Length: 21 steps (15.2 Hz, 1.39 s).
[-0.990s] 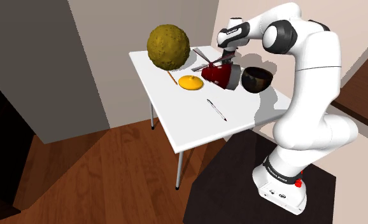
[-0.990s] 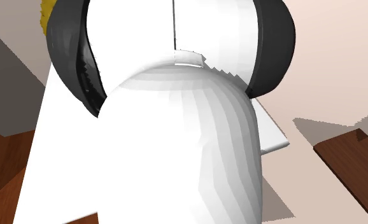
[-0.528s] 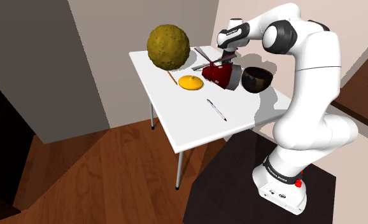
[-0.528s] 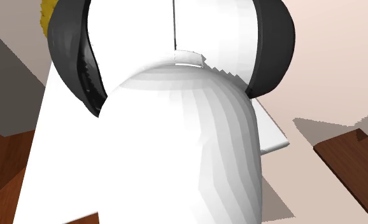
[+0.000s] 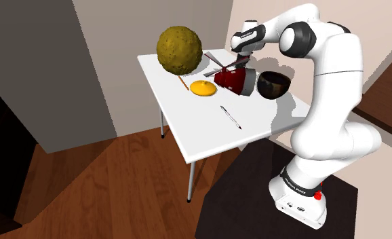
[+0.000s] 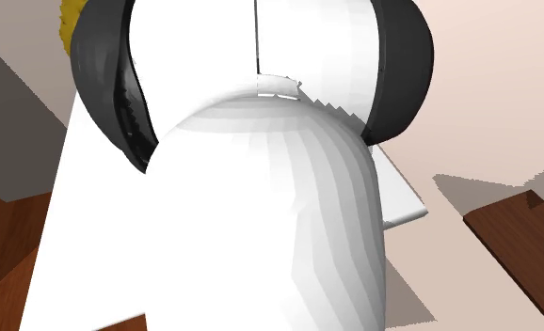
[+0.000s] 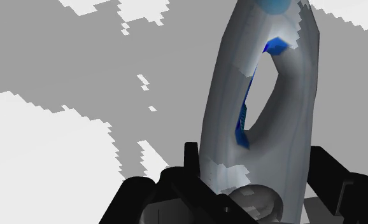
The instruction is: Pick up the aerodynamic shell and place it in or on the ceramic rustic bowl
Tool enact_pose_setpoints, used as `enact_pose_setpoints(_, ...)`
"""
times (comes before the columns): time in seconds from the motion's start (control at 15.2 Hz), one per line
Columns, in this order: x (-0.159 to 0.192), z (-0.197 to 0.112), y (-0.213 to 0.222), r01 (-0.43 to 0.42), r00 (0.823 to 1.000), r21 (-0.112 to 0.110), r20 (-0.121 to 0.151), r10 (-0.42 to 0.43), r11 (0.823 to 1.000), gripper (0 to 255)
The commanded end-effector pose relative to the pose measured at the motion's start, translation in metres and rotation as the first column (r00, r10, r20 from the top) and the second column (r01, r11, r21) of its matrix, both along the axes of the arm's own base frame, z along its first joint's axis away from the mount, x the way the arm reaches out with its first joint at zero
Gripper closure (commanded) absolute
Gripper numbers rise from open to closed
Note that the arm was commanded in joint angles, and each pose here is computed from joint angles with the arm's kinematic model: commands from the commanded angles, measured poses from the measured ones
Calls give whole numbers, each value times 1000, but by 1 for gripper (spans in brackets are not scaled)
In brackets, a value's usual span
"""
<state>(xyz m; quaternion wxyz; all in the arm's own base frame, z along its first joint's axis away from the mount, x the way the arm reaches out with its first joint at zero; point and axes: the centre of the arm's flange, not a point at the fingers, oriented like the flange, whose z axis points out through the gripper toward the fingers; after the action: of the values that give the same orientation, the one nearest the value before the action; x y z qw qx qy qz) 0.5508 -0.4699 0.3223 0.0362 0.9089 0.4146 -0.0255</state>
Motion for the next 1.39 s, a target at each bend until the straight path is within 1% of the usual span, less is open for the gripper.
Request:
enact_pose_setpoints(0.0, 0, -1, 1, -1, 1000, 3, -2, 1, 1000, 255)
enact_pose_setpoints(0.13, -1, -3, 0, -1, 1000, 3, -2, 1, 1000, 255)
enact_pose_setpoints(1.32, -1, 92, 0, -1, 1000, 3, -2, 1, 1000, 255)
